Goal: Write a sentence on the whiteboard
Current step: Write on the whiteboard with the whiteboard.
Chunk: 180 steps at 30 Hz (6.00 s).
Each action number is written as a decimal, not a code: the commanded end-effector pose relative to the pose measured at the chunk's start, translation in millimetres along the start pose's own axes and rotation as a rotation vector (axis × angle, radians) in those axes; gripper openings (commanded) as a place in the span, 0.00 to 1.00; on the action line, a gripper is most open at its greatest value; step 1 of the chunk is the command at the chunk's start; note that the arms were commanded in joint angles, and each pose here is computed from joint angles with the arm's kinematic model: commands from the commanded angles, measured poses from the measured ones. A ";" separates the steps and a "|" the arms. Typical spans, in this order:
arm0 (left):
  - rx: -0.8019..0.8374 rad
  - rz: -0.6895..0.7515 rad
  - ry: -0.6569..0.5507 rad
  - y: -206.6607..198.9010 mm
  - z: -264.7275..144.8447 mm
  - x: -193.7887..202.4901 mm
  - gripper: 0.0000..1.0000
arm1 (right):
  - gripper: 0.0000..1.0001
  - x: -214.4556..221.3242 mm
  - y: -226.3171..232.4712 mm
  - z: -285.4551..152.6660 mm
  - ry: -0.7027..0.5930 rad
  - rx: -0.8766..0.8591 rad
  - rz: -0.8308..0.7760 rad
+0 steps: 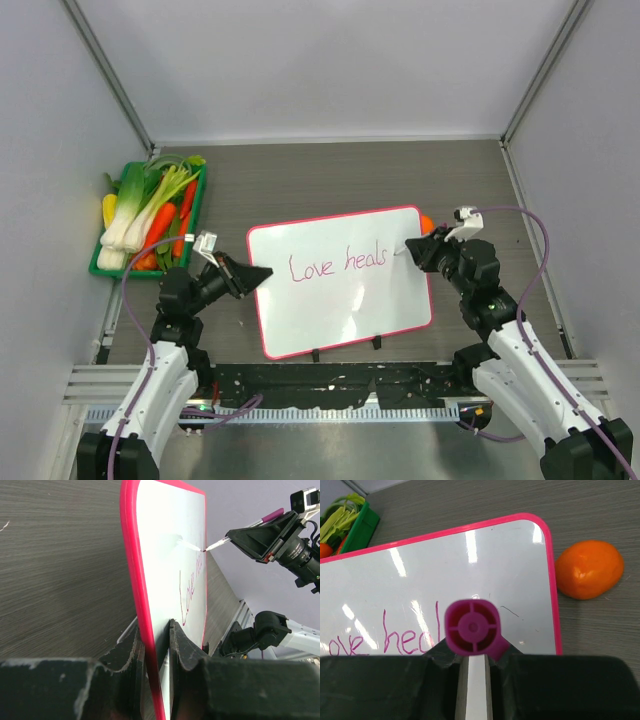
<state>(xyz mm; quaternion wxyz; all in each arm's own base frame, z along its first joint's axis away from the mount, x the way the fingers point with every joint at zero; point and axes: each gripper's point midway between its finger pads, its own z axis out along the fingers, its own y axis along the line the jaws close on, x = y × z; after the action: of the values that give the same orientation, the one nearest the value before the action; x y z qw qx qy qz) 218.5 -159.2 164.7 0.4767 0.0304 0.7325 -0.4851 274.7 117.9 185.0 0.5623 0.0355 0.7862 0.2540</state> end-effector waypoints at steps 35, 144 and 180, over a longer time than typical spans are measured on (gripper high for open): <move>-0.120 0.156 -0.039 34.2 -0.4 -3.4 0.00 | 0.01 -30.8 -9.3 1.1 -0.090 0.095 0.023; -0.106 0.159 -0.040 31.7 -0.6 -3.4 0.00 | 0.01 -4.0 -22.9 -2.1 -0.027 0.141 0.055; -0.113 0.157 -0.039 33.2 -0.6 -3.0 0.00 | 0.01 8.4 -30.8 -14.3 -0.008 0.166 0.052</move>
<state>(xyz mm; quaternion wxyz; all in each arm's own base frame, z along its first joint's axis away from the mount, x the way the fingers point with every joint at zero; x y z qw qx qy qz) 218.4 -160.1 166.3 0.4786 0.0357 0.7296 -0.4872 265.3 94.8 168.2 0.5506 0.0960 0.8008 0.2151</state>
